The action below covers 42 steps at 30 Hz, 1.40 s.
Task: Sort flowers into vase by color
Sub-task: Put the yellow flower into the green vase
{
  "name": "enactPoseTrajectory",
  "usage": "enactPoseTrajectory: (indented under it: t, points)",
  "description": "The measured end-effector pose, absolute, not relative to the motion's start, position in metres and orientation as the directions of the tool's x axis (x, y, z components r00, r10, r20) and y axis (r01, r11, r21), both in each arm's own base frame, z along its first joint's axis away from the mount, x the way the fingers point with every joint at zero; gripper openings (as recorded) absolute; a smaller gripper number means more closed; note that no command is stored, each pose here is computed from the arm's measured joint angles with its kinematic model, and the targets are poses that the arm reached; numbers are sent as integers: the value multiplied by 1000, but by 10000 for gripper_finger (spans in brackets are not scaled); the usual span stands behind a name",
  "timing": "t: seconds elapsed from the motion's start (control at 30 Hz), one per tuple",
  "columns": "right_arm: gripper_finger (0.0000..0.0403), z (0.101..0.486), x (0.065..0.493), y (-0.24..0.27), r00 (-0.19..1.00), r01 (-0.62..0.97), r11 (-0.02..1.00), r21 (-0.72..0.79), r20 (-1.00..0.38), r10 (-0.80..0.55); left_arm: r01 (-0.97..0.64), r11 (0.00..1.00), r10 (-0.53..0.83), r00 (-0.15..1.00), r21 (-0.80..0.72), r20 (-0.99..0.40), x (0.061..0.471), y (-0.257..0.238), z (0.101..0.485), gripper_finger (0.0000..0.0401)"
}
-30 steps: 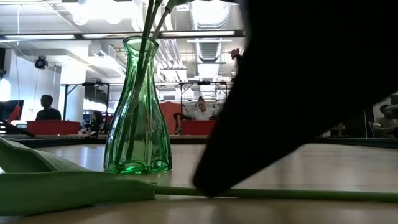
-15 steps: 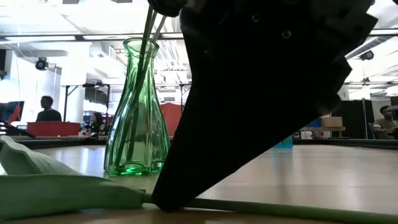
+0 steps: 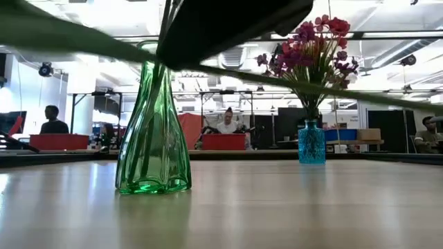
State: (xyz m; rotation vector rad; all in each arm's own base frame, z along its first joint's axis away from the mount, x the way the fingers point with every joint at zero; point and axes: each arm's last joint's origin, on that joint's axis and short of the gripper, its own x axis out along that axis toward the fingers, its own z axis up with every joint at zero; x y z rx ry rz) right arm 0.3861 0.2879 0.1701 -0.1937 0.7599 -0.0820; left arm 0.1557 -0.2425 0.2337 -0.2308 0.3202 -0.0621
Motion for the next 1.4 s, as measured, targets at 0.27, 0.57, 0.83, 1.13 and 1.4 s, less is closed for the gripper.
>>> enactPoseTrajectory:
  t: [0.27,0.57,0.83,1.13,1.4]
  points:
    - [9,194,378,292,753,-38,977,-209,-649,-109,42,977,-103,950,-207,-294,145,-231,251,192]
    - [9,240,358,318,866,-126,969,-211,-500,4,-45,994,19,970,-103,-241,135,-209,263,192]
    - [8,258,366,328,958,-146,960,-237,-274,78,-9,994,-7,990,-109,-142,151,-240,243,192]
    - [8,264,391,319,981,-192,966,-174,-55,185,142,990,-141,980,2,138,179,-296,241,192]
    - [8,263,399,314,966,-257,953,-160,-8,259,78,993,-92,982,89,163,212,-328,243,192]
